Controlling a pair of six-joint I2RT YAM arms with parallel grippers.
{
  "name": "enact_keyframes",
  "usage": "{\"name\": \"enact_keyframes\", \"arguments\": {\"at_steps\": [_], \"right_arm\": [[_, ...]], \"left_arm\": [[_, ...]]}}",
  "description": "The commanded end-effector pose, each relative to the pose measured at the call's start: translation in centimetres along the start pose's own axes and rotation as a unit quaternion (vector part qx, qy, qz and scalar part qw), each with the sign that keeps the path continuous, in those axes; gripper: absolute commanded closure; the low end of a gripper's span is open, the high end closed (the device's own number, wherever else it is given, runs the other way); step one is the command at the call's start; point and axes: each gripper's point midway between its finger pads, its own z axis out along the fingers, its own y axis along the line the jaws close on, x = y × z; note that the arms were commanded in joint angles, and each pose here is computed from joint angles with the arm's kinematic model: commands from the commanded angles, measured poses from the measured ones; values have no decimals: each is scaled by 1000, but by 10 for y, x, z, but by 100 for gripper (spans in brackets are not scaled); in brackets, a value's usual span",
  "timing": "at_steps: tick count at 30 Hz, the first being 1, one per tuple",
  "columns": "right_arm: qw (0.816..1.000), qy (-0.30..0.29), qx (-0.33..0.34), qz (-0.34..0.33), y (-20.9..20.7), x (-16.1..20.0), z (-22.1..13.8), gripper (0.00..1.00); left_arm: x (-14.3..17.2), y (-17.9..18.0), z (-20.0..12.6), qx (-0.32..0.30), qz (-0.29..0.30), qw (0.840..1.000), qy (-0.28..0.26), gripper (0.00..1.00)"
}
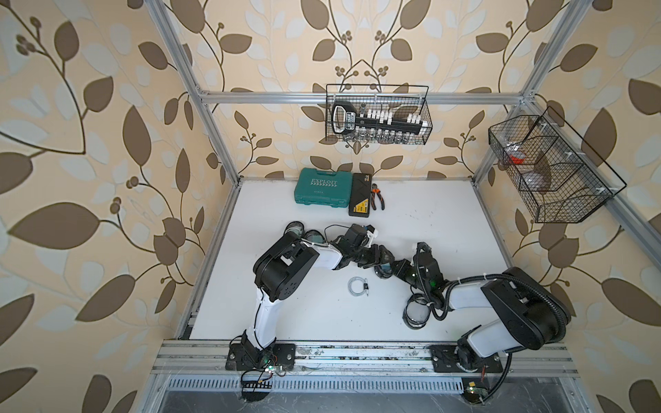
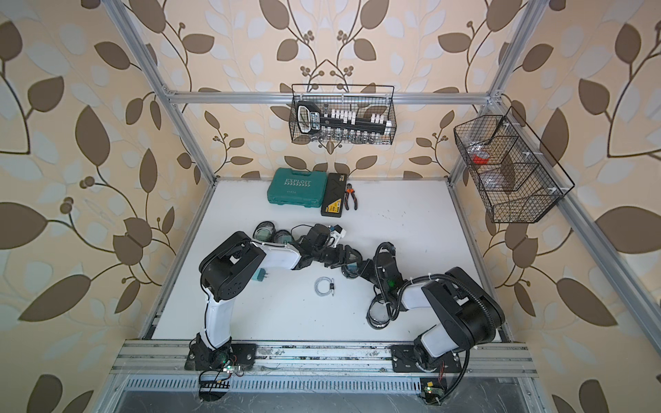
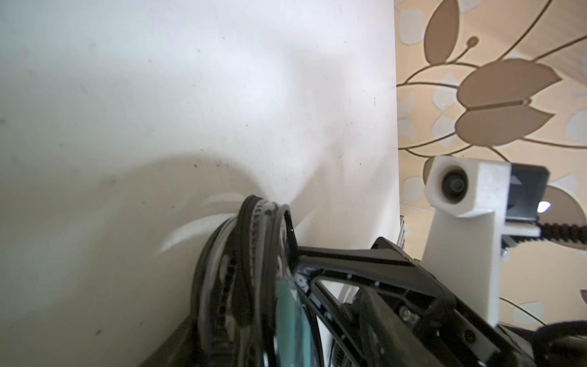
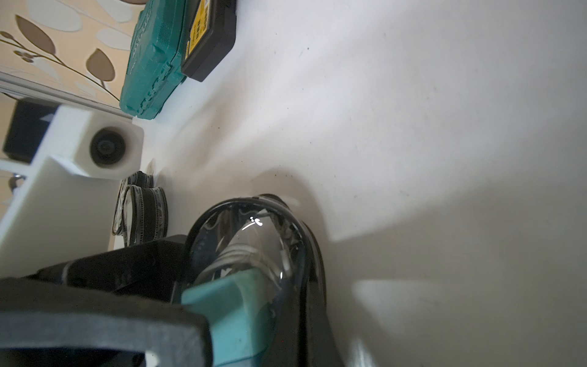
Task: Pack away charging kits
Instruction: Pick up the storage bag at the center of the board.
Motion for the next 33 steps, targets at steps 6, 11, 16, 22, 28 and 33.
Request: {"name": "enact_keyframes", "arguments": {"at_steps": [6,11,16,22,28,33], "right_arm": [[998,50,29,-16,-20,25,-2,100],[998,49,24,-24,-15,23,-2,100],[998,50,17,-25,-10,21,-1,100],[998,50,13,-42,-7,21,-1,100],[998,36,-3,-58,8,10,-12,79],[996,-2,-40,-76,43,-13,-35,59]], "left_arm": [[45,52,20,-57,-54,995,66,45],[47,57,20,-64,-53,994,68,62],[49,59,24,-59,-53,994,71,77],[48,54,26,-42,-45,996,68,100],[31,26,12,-23,-12,999,46,100],[-9,-33,-32,7,53,998,-26,100]]}}
